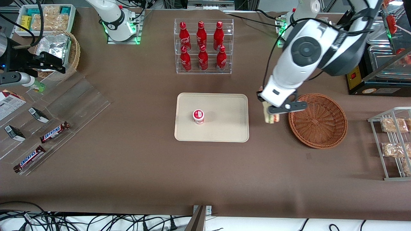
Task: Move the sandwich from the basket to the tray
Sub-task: 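Carry the held sandwich with the left gripper over the cream tray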
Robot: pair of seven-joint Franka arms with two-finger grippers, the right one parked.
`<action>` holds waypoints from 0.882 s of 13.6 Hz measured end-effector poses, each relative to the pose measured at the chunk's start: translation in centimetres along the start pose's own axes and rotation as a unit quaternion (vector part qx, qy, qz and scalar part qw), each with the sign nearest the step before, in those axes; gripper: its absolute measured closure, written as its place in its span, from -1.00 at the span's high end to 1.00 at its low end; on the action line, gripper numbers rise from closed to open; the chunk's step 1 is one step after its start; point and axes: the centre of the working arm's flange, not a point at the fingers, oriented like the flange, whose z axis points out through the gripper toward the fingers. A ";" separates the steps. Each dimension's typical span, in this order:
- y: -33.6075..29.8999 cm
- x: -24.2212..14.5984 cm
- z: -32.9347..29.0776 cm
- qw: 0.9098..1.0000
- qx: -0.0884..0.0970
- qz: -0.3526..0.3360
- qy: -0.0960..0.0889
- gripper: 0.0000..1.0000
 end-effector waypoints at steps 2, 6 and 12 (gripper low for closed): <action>3.6 -1.1 2.0 0.999 -0.017 0.031 0.000 -0.67; 7.9 -2.2 7.9 0.997 -0.017 0.073 -0.013 -0.67; 10.8 -2.4 16.6 0.999 0.005 0.053 0.001 -0.67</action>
